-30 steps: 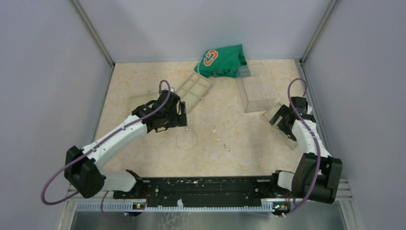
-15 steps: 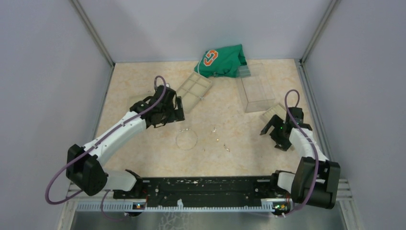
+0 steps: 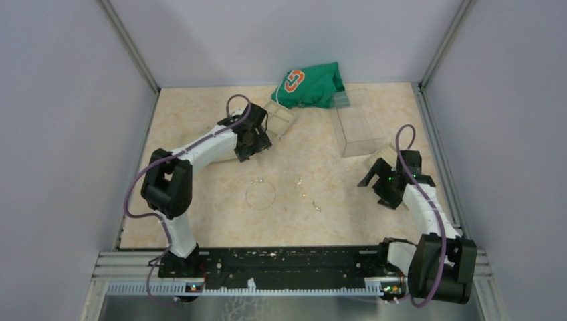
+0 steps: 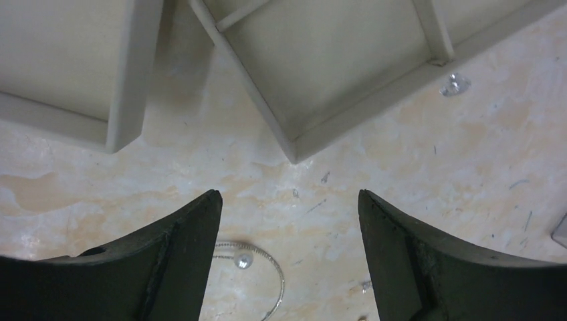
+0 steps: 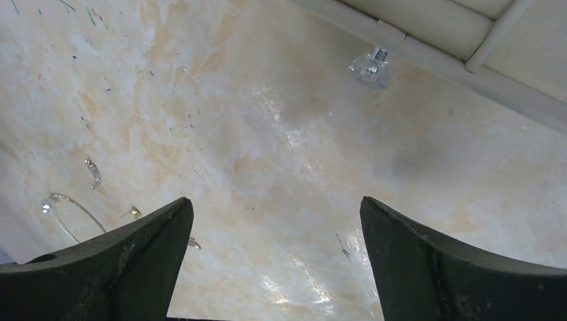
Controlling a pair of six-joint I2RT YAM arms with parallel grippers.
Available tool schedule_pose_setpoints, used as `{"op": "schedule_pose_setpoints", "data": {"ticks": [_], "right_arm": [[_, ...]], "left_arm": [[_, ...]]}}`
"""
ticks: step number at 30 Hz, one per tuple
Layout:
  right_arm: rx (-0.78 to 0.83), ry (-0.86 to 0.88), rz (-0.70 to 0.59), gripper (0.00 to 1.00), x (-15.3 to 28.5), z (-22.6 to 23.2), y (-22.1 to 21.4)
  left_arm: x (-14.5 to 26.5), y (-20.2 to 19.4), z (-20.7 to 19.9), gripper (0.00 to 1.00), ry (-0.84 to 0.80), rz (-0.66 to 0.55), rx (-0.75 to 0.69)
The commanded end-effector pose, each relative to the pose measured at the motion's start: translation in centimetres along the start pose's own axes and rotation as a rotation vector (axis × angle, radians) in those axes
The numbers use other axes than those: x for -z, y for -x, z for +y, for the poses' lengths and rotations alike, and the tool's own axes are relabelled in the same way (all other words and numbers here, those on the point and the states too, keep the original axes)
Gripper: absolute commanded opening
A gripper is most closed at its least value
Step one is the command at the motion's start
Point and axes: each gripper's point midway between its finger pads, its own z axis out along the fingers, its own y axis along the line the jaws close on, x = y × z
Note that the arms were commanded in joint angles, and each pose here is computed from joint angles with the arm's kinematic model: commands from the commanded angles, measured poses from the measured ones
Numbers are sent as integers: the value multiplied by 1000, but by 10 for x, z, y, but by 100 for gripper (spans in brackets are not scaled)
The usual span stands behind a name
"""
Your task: Organize the mixed jewelry
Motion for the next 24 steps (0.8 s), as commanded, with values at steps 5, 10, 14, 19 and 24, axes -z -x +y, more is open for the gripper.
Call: {"op": "schedule_pose_setpoints", "data": {"ticks": [5, 10, 14, 19, 24], "right_arm": [[35, 33, -62, 95, 19, 14, 14], [32, 39, -48, 95, 17, 13, 9], [34, 36, -45, 95, 17, 13, 9], [33, 34, -44, 95, 16, 13, 11], [25, 39, -31, 94, 13, 15, 10]], "left_arm": [[-33, 23, 15, 73, 103, -71, 268], [-56, 16, 19, 65, 82, -59, 275], [-64, 7, 19, 50, 104, -16, 206], [-59, -3, 20, 26, 81, 8, 99], [-49, -5, 31, 6, 68, -3, 9]]}}
